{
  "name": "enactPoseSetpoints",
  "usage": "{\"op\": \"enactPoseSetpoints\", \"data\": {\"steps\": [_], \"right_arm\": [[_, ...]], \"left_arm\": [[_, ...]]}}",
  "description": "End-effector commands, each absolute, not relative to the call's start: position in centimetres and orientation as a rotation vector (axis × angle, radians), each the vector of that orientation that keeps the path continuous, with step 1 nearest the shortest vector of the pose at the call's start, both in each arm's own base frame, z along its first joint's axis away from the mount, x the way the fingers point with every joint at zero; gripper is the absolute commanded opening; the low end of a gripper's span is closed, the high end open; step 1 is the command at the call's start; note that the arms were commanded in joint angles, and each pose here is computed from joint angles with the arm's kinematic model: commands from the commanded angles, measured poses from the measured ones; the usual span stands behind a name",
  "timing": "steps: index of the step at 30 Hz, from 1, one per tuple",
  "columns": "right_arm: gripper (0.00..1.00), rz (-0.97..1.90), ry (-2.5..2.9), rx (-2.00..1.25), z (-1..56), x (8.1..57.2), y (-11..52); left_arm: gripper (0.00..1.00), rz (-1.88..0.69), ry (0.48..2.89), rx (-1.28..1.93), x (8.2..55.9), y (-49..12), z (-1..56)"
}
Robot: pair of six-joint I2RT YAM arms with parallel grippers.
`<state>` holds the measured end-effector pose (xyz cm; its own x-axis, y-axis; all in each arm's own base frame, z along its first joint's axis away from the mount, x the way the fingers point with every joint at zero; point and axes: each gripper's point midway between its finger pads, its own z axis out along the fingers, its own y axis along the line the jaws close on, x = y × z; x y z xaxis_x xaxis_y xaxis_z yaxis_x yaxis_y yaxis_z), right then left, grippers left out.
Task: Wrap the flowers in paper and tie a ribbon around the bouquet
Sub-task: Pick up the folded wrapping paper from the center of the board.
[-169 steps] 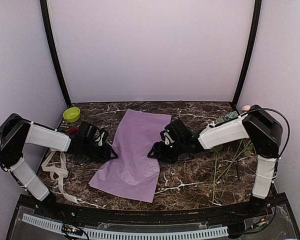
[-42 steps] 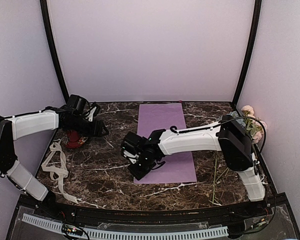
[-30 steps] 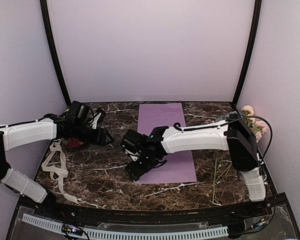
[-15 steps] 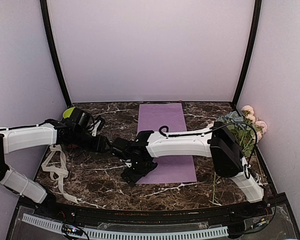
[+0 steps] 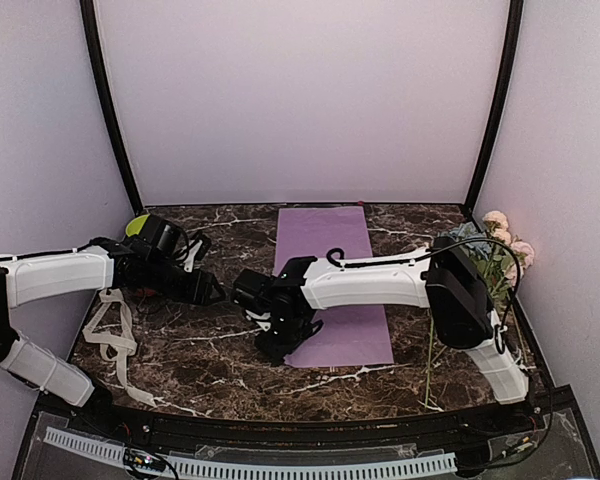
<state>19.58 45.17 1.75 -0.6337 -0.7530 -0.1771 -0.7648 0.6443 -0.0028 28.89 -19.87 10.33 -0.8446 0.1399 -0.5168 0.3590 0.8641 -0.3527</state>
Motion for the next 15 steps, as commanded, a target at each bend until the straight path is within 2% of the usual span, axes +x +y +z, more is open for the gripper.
{"op": "enactPoseSetpoints", "data": {"steps": [1, 4, 8, 12, 15], "right_arm": [[0.55, -0.046, 2.841, -1.278, -5.1, 19.2, 40.9], [0.47, -0.043, 2.853, -1.279, -5.8, 19.2, 40.6], [0.22, 0.026, 2.844, -1.276, -5.3, 19.1, 41.2], [0.01, 0.215, 2.833, -1.225, -3.2, 19.2, 42.9], [0.0, 0.423, 2.786, -1.16, 0.1, 19.7, 44.7]], "left_arm": [[0.62, -0.601, 2.537, 0.392, 29.1, -20.1, 11.1], [0.62, -0.598, 2.539, 0.394, 29.0, -20.0, 11.1], [0.62, -0.606, 2.541, 0.395, 28.9, -20.1, 11.0], [0.6, -0.632, 2.529, 0.419, 28.5, -20.7, 11.2], [0.58, -0.672, 2.493, 0.446, 28.3, -21.5, 11.9]]}}
